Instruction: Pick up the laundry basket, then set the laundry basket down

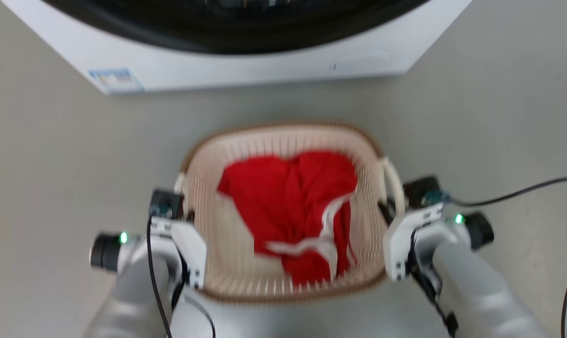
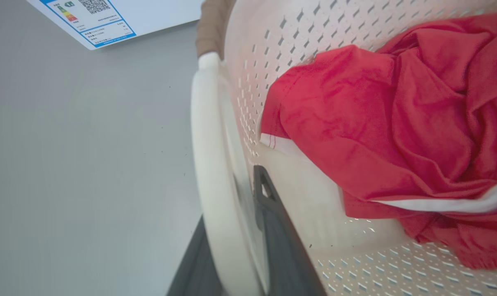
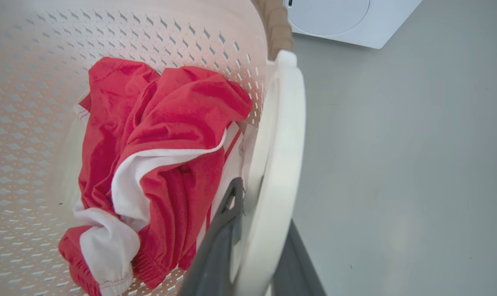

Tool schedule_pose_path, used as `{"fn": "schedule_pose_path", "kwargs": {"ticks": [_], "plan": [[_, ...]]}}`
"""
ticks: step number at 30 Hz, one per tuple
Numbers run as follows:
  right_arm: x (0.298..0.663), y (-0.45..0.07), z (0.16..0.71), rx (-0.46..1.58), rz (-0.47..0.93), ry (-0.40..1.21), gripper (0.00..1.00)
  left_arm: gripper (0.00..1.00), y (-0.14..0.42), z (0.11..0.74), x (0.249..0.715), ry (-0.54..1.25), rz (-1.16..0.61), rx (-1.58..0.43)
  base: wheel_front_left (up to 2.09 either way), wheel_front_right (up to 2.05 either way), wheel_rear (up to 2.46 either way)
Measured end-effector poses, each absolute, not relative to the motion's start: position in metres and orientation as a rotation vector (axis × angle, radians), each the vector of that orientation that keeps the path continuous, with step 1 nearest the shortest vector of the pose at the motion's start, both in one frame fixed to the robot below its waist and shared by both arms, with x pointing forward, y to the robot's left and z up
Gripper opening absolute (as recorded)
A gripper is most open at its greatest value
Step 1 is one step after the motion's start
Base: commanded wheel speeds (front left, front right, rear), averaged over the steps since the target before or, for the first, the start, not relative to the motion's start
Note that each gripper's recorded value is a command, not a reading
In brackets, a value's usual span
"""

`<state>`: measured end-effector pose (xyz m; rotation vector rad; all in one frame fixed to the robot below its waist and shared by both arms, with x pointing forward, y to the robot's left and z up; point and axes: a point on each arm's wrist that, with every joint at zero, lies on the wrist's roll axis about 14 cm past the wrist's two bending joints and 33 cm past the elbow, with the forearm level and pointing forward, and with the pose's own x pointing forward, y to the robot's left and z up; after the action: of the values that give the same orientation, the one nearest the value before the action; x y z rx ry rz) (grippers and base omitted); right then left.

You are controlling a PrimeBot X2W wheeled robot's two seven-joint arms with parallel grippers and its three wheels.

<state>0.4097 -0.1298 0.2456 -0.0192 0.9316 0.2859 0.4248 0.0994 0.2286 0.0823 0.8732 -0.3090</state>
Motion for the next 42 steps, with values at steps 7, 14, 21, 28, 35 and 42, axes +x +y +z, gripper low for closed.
{"fn": "schedule_pose_path", "kwargs": {"ticks": [7,14,21,28,35,42], "plan": [[0.368,-0.126,0.278,-0.032,0.307,0.943,0.00,0.00,0.101,0.256,0.382,0.891,-0.298,0.091,0.00,0.00,0.00],[0.332,-0.123,0.304,-0.035,0.314,0.926,0.00,0.00,0.102,0.283,0.347,0.865,-0.305,0.109,0.00,0.00,0.00],[0.291,-0.116,0.311,-0.031,0.327,0.940,0.00,0.00,0.103,0.292,0.303,0.883,-0.330,0.135,0.00,0.00,0.00],[0.287,-0.109,0.318,-0.057,0.356,0.918,0.00,0.00,0.107,0.300,0.290,0.866,-0.300,0.128,0.00,0.00,0.00],[0.287,-0.105,0.322,-0.079,0.376,0.915,0.00,0.00,0.110,0.302,0.284,0.863,-0.277,0.128,0.00,0.00,0.00],[0.286,-0.105,0.322,-0.081,0.378,0.919,0.00,0.00,0.108,0.300,0.281,0.875,-0.270,0.124,0.00,0.00,0.00]]}}
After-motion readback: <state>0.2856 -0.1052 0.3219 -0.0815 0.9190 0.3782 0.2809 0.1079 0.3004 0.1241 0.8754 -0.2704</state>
